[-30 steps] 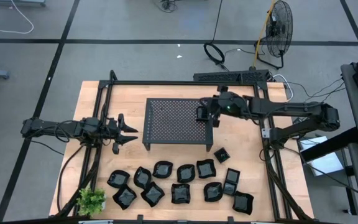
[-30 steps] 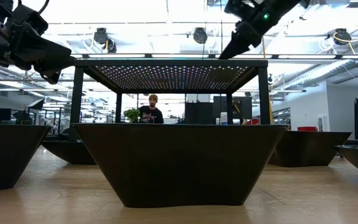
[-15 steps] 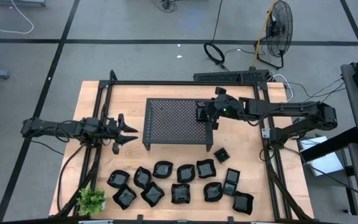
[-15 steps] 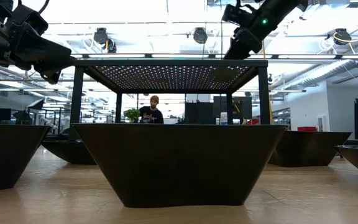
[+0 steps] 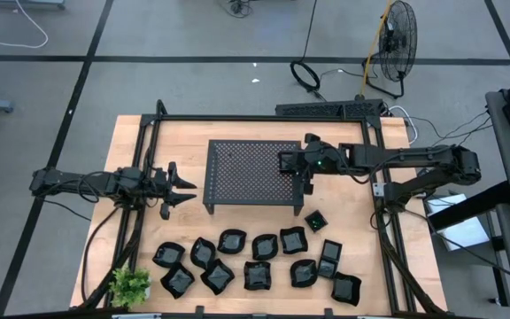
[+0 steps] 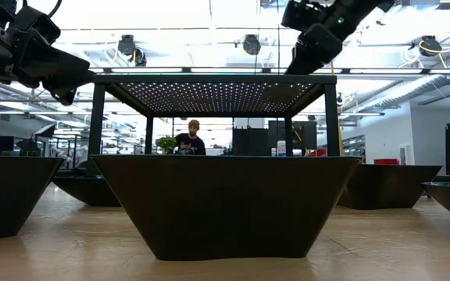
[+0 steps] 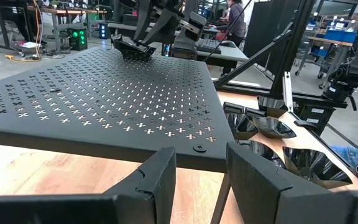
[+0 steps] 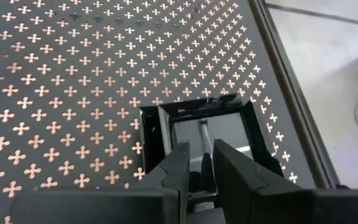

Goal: Pick & Place Mini shaped plates
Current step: Stack the square plate on the other square plate on the shelf, then stack the square plate onto the stacked square plate on the shelf

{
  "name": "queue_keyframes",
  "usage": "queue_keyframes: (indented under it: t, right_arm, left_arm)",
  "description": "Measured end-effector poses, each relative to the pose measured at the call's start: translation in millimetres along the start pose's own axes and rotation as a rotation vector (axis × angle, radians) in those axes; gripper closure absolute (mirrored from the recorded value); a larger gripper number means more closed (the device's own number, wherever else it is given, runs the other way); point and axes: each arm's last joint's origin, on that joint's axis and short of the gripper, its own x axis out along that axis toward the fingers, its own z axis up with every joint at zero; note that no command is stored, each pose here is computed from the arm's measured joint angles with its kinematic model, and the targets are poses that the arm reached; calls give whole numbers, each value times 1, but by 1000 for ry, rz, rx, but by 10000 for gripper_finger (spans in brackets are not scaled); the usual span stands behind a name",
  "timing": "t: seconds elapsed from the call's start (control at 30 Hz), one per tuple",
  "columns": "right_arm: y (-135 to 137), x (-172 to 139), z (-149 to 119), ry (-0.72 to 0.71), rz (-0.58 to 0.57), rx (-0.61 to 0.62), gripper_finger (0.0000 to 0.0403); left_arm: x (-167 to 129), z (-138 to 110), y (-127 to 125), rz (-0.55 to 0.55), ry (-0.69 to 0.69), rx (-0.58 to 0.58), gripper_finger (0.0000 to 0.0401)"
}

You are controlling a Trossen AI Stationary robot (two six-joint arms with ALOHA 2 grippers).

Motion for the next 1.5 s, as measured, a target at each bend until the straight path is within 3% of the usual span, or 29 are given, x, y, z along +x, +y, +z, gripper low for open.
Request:
queue_keyframes:
  t: [0.27,0.43,0.67,0.93,1.2,1.33,1.5]
  right_arm:
    - [4,0,-1,1,108,49,349]
    - [4,0,-1,8,111,78,352]
    - [7,-2,-1,-7,235,87,353]
    - [4,-9,3,-61,216,87,351]
    - [12,-53,4,-133,192,131,311]
    - [30,-73,-11,-11,260,189,276]
    - [64,-88,-41,316,316,258,243]
  left_arm:
    - [0,0,0,0,0,0,256]
    - [0,0,0,0,0,0,256]
    - [0,0,0,0,0,0,256]
    - [0,0,0,0,0,0,256]
    - [0,0,0,0,0,0,256]
    - [0,0,0,0,0,0,256]
    - [0,0,0,0,0,0,256]
